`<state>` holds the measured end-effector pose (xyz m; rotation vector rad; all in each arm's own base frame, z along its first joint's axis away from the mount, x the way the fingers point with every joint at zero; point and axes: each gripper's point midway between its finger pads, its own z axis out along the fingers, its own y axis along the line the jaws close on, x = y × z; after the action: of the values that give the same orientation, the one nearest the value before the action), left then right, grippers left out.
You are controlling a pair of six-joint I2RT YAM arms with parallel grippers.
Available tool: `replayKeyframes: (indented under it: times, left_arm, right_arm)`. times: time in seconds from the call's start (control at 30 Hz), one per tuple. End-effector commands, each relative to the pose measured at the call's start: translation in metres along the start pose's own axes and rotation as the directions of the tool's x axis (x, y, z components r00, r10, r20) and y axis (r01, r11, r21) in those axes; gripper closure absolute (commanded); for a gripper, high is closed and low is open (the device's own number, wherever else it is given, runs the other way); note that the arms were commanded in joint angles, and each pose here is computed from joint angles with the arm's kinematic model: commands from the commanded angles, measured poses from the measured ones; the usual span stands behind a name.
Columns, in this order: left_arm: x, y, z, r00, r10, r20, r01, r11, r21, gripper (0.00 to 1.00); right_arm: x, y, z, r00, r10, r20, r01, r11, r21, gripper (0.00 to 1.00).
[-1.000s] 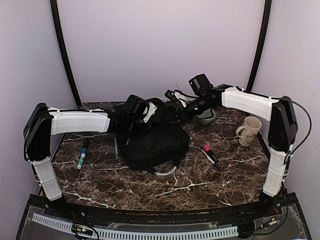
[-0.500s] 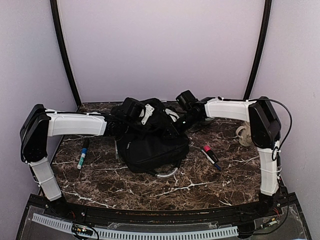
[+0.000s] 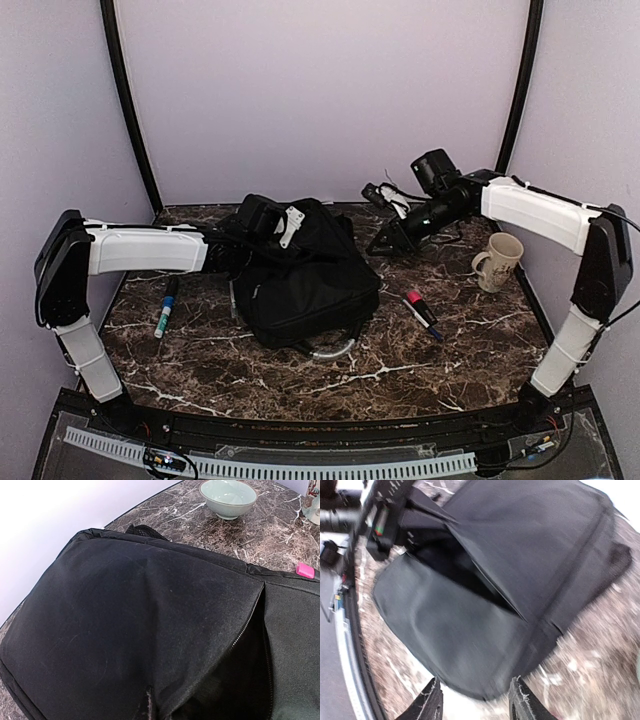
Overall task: Pack the student bag
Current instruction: Grab the pen from the center of the board.
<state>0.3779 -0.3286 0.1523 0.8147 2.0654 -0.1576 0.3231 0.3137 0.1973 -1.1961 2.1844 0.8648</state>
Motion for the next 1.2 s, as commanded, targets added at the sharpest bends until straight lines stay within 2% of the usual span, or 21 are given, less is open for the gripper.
replayKeyframes:
  times: [0.0,0.23,0.37,1.17]
  left_arm:
    - [-0.040,-0.002,-0.026,0.990,-0.047,0.130,0.041,0.998,0.043,1.00]
    - [-0.039,-0.002,-0.025,0.991,-0.037,0.125,0.033,0.999,0.039,1.00]
    - [-0.038,-0.003,-0.024,0.992,-0.036,0.123,0.031,0.999,0.041,0.99]
    - [-0.032,-0.015,-0.021,0.994,0.017,0.106,-0.021,0.999,0.040,0.99]
  right_arm:
    - [0.072,-0.027,-0.007,0.983,0.036,-0.181,-0.014,0.993,0.118,0.55]
    - [0.165,-0.054,-0.019,0.916,0.140,-0.377,-0.020,0.952,0.304,0.55]
    - [0.189,-0.059,-0.019,0.891,0.184,-0.416,-0.031,0.936,0.350,0.54]
    - [0.221,-0.104,-0.004,0.827,0.310,-0.469,-0.059,0.878,0.476,0.59]
